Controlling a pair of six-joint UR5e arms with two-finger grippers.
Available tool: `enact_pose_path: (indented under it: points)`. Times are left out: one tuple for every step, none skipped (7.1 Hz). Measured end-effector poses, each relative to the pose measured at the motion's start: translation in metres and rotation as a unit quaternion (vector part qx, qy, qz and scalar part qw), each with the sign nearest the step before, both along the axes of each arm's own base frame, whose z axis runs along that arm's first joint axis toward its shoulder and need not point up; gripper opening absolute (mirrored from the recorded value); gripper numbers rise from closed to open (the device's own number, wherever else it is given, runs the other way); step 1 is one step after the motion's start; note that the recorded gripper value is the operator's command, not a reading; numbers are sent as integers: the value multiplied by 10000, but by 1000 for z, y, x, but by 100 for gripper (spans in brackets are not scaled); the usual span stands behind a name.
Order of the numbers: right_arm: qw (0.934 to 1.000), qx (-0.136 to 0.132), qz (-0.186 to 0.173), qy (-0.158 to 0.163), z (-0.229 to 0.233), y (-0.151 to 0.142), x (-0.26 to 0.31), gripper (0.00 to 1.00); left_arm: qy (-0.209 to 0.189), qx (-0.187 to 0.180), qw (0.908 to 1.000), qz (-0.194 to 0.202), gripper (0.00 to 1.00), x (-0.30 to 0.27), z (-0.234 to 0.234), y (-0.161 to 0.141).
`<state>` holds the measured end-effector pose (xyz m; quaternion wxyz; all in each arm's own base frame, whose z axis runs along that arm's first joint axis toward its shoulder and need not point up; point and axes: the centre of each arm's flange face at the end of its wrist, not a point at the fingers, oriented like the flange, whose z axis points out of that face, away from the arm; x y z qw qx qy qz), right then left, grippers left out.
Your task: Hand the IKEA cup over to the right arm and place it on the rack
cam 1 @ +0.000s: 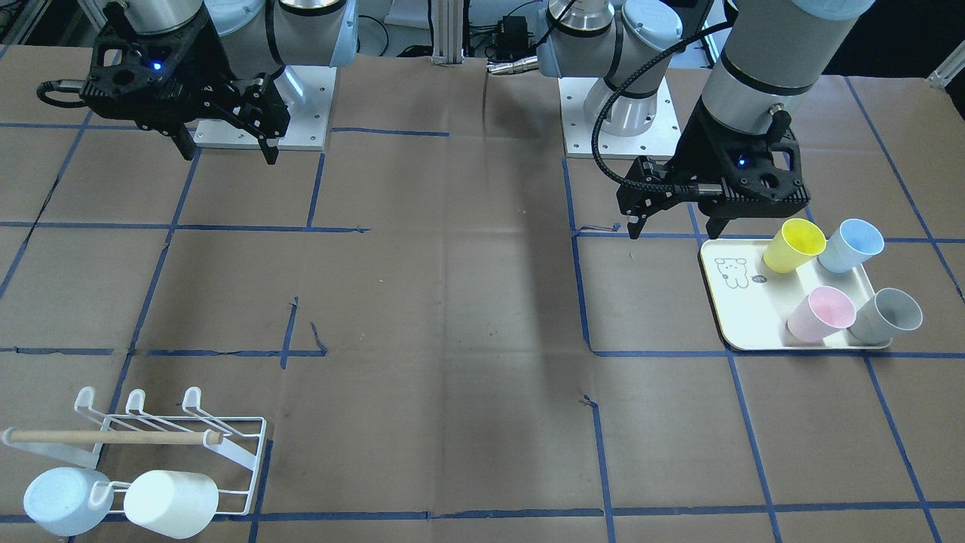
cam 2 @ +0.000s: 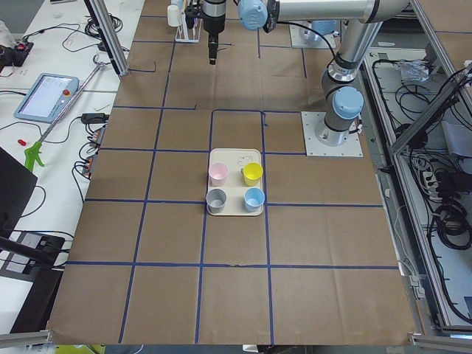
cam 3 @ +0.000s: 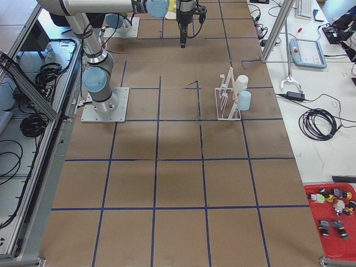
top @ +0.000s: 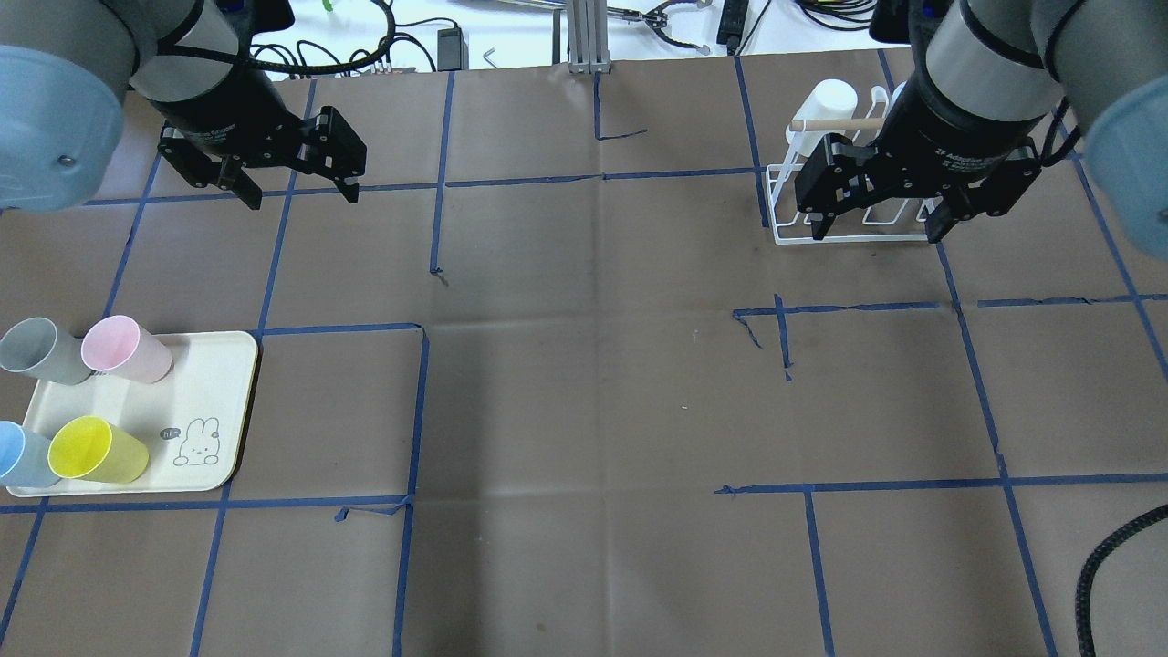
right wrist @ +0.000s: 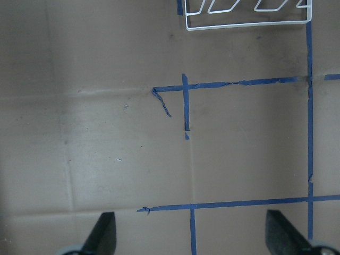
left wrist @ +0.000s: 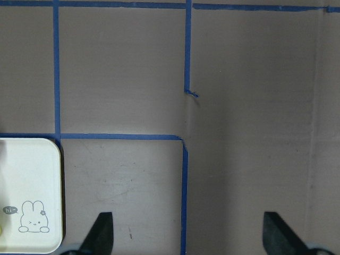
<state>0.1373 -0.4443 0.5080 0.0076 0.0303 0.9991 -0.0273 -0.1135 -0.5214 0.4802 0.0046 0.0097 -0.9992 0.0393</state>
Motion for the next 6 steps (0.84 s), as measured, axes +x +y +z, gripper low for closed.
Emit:
enact_pose_path:
  points:
    - [10000, 35, 23, 15, -3, 0, 0, 100, -1, 1, 10000, 0, 100, 0, 0, 0]
    - [10000, 74, 42, 5, -7, 2, 0, 100, -5, 0, 10000, 2, 100, 0, 0, 0]
    - [9999, 99, 55, -18, -9, 3, 1, 100, -5, -1, 10000, 5, 100, 1, 0, 0]
    - [9999, 115, 64, -29, -11, 4, 2, 100, -2, -2, 10000, 4, 100, 0, 0, 0]
    - [9999, 127, 69, -33, -12, 4, 3, 100, -3, -2, 10000, 1, 100, 0, 0, 0]
    - [9999, 133, 72, -34, -13, 3, 3, 100, -4, -2, 10000, -1, 100, 0, 0, 0]
